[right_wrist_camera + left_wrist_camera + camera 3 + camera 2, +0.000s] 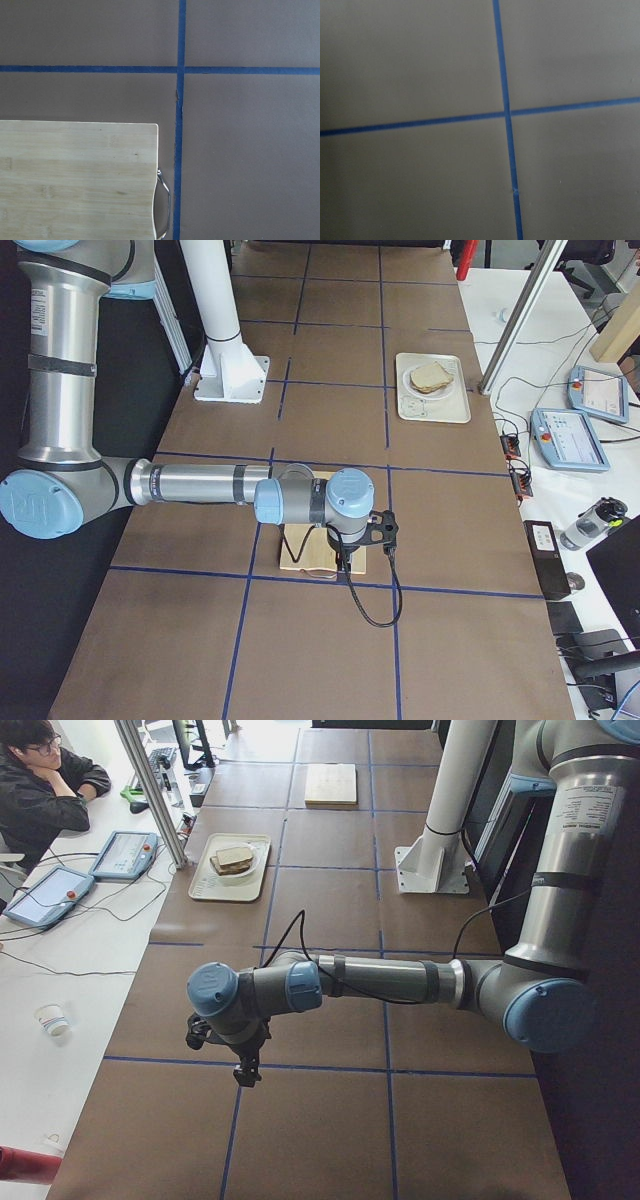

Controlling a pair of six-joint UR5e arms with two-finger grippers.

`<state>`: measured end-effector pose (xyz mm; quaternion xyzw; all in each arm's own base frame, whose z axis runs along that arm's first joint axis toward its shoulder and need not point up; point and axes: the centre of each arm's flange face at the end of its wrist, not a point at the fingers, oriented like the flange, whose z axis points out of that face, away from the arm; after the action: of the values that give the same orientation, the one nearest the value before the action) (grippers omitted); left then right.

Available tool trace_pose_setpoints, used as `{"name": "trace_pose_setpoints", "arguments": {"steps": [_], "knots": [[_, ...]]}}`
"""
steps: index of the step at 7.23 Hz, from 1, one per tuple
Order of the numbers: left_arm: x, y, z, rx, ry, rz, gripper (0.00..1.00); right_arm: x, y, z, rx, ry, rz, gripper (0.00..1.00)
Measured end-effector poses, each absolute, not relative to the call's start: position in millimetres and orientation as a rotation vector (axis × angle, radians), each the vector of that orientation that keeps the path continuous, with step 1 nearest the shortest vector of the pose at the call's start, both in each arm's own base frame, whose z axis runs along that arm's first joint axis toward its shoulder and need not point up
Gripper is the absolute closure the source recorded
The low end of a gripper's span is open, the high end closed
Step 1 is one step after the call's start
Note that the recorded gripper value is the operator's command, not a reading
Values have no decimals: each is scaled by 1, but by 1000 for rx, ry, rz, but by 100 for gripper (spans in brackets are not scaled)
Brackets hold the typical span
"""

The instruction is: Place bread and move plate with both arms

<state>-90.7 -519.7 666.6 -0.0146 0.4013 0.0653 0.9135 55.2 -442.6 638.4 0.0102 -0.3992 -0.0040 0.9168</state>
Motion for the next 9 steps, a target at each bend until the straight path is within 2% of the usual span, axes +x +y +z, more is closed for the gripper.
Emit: {"name": "trace_pose_setpoints", "arguments": {"steps": [3,9], "knots": [[-86,-487,691,-12,862,104,0,55,-442,639,20,-821,-7,0],[-93,-478,673,15,736,134,0,62,-438,645,16,-816,8,0]]}}
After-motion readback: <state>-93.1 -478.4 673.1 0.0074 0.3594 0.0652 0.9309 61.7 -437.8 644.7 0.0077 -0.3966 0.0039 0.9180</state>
